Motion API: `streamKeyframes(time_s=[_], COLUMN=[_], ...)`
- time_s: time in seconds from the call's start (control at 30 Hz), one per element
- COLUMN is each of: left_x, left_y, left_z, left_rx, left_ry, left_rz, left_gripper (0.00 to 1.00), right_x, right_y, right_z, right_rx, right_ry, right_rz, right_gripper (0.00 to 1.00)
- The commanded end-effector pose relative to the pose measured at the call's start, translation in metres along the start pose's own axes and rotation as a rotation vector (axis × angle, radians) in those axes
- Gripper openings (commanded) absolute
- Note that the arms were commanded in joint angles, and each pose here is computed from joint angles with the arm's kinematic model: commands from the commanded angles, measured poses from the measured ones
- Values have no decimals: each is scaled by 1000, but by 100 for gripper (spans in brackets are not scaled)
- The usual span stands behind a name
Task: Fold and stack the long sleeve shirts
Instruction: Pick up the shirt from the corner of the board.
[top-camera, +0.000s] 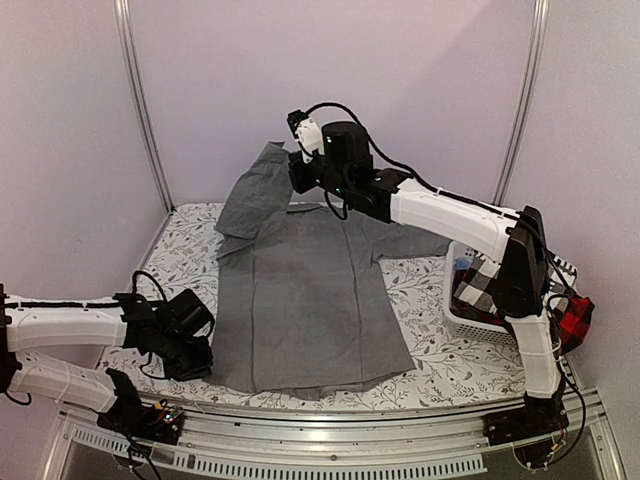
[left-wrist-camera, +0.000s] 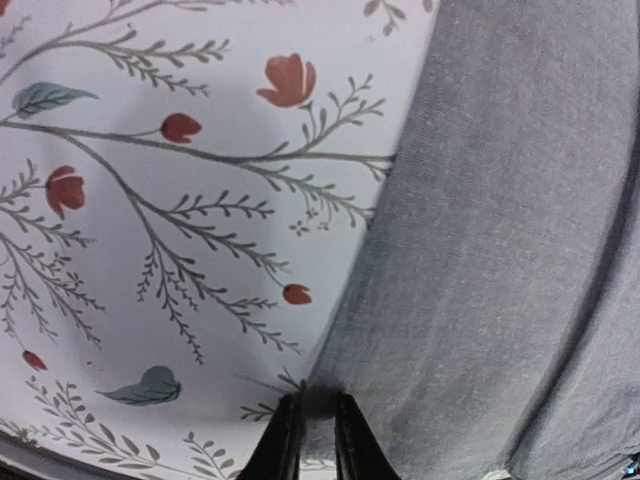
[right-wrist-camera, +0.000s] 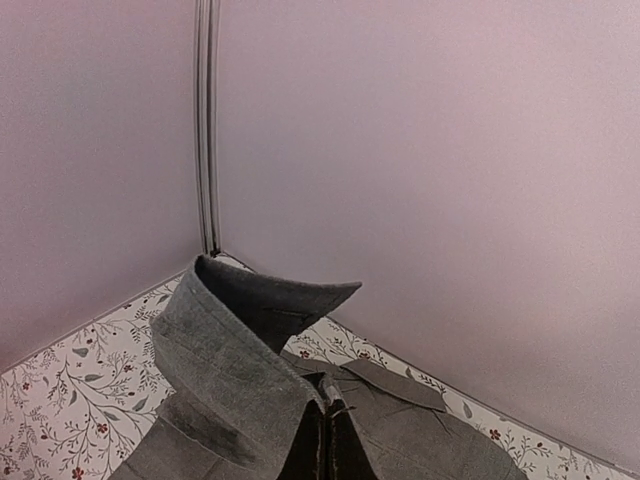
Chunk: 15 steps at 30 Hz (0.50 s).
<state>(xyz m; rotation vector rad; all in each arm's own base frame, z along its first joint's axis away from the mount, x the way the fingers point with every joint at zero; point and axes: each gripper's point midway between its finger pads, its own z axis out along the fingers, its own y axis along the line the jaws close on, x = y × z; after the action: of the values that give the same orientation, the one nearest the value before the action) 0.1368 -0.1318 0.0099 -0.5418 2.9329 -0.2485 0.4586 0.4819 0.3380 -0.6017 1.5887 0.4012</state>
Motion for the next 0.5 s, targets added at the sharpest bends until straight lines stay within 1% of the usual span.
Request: streamKeyframes(time_s=[0.0, 0.03, 0.07, 0.27, 0.4, 0.47], left_x=[6, 4, 1, -15, -18, -18], left_y=[-1, -7, -11, -50, -67, -67], left_z=[-4, -11, -17, -48, -58, -62], left_rx=[9, 25, 40, 137, 152, 130], left_ry=[23, 17, 9, -45, -37, -31], left_rz=[49, 59, 71, 189, 265, 275], left_gripper=[7, 2, 0, 0, 0, 0], right_x=[-53, -56, -59, -74, -77, -78], right_y=[-12, -13, -17, -44, -73, -84], right_z=[-17, -18, -19, -20, -21, -23], right_rx=[29, 38, 56, 164, 248, 270], right_ry=[-107, -112, -117, -141, -136, -133], right_rz=[6, -3, -7, -67, -97, -102], right_gripper=[0, 0, 0, 0, 0, 0])
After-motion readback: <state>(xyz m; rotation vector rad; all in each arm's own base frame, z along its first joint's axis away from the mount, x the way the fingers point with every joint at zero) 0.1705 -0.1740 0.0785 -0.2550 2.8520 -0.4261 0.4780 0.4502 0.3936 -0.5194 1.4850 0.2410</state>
